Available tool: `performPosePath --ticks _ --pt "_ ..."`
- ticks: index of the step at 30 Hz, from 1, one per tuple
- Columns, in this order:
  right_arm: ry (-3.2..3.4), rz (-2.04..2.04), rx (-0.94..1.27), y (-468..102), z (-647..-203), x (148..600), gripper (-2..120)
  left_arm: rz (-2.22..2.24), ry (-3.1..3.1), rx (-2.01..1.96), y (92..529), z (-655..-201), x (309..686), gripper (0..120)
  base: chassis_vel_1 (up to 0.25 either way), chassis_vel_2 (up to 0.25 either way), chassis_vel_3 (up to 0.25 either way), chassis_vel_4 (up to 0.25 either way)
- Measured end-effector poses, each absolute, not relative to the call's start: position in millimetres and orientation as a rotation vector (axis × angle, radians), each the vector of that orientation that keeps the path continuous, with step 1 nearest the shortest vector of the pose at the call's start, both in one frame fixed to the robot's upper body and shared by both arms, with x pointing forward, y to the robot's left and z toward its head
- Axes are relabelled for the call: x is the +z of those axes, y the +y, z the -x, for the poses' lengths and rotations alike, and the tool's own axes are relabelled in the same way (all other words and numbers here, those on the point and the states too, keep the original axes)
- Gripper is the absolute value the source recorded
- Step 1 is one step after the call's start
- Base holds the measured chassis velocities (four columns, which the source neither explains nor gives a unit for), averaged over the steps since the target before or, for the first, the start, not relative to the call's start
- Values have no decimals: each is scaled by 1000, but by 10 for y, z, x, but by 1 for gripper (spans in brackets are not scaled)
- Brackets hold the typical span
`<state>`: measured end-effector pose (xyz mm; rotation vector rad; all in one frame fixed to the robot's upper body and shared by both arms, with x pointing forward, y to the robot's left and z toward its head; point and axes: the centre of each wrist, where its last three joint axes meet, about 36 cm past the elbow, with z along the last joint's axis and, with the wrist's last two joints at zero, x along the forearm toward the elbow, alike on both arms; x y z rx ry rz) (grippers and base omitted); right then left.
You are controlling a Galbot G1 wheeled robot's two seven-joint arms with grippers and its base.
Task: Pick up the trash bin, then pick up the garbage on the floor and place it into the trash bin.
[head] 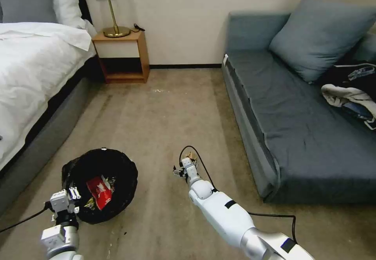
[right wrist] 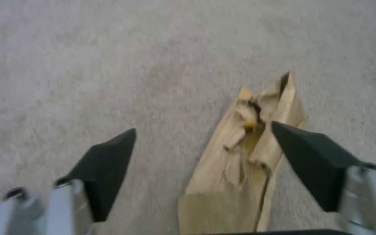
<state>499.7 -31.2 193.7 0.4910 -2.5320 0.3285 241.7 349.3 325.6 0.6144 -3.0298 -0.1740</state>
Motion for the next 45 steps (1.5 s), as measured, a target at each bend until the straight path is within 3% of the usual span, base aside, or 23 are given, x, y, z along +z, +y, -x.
performPosePath --ticks 22,33,38,45 --pt "-2508 -535 455 -669 -4847 1746 0 -604 -3038 -165 3414 -2369 3307 7 0 0 0 0" --pt "-2741 -655 276 -695 -4698 2136 0 -600 -3037 -159 3391 -2355 3312 7 0 0 0 0" --pt "-2900 -839 10 -570 -4360 2636 0 -595 -3029 -101 3315 -2360 3346 7 0 0 0 0" --pt "-2962 -1171 -213 -241 -3908 2966 0 -593 -3010 -2 3228 -2368 3492 7 0 0 0 0"
